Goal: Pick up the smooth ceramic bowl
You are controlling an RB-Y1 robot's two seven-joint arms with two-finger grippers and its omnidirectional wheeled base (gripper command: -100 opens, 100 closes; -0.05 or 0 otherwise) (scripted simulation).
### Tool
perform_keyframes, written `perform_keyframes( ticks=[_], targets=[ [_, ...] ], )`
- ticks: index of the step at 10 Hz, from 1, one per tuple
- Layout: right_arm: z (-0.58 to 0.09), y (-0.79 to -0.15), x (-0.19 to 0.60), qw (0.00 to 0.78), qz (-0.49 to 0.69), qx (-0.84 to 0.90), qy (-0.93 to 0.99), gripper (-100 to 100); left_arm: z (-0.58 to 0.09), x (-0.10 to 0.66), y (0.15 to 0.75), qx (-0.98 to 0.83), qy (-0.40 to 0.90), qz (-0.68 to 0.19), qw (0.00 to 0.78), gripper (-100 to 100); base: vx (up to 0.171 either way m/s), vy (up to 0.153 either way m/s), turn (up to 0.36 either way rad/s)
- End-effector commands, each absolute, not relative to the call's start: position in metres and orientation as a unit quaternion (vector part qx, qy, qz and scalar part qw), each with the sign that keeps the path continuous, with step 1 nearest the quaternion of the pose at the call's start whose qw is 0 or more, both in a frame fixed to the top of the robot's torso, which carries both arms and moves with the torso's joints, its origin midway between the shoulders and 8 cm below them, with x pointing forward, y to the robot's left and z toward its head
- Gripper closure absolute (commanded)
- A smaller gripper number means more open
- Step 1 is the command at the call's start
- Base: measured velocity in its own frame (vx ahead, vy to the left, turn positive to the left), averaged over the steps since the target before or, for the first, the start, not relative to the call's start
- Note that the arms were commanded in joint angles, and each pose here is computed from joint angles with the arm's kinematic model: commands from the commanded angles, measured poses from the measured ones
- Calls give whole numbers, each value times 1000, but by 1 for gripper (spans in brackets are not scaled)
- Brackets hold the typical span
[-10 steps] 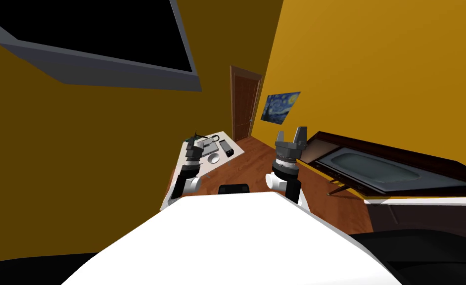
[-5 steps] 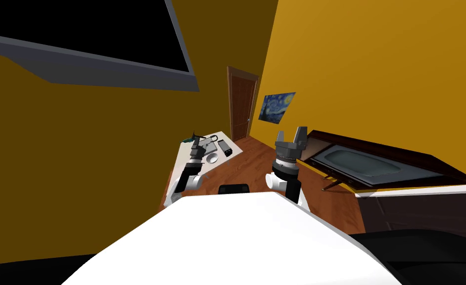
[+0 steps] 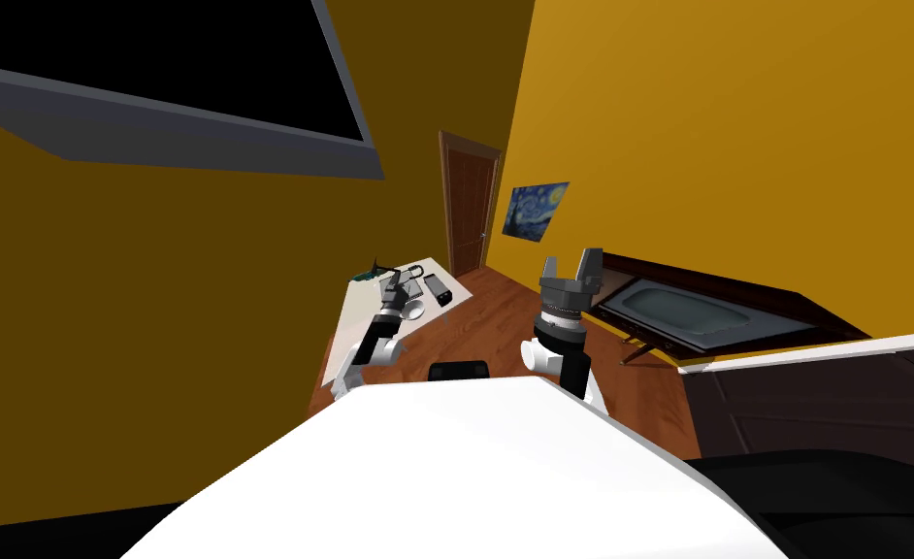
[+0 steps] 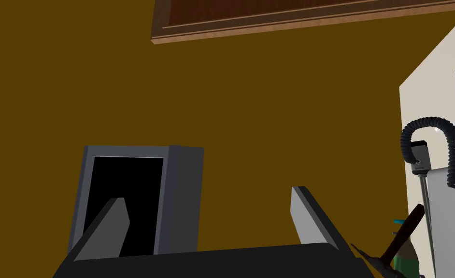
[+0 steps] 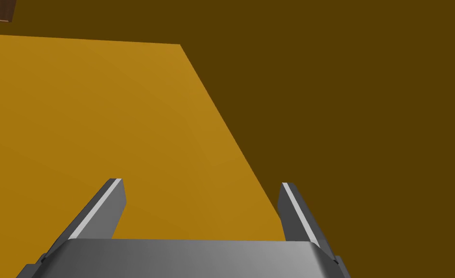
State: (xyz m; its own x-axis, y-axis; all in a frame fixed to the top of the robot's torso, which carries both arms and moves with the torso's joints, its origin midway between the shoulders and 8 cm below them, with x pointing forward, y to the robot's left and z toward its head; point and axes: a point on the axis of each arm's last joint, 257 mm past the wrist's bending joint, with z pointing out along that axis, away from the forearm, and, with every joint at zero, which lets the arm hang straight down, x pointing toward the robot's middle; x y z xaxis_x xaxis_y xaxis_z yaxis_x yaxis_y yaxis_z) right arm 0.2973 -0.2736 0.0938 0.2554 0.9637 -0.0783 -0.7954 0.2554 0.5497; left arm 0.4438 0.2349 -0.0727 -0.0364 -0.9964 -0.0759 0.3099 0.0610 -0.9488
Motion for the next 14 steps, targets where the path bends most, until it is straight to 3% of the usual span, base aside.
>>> perform_keyframes(
  ticks=[1, 14],
  targets=[
    [94, -274, 297, 765, 575, 205, 205, 0, -81, 448, 237, -396, 455, -557, 571, -100, -29, -18, -43],
    [94, -274, 297, 765, 575, 205, 205, 0, -190, 499, 241, -492, 553, -455, 496, -100, -17, -11, -45]
  ],
)
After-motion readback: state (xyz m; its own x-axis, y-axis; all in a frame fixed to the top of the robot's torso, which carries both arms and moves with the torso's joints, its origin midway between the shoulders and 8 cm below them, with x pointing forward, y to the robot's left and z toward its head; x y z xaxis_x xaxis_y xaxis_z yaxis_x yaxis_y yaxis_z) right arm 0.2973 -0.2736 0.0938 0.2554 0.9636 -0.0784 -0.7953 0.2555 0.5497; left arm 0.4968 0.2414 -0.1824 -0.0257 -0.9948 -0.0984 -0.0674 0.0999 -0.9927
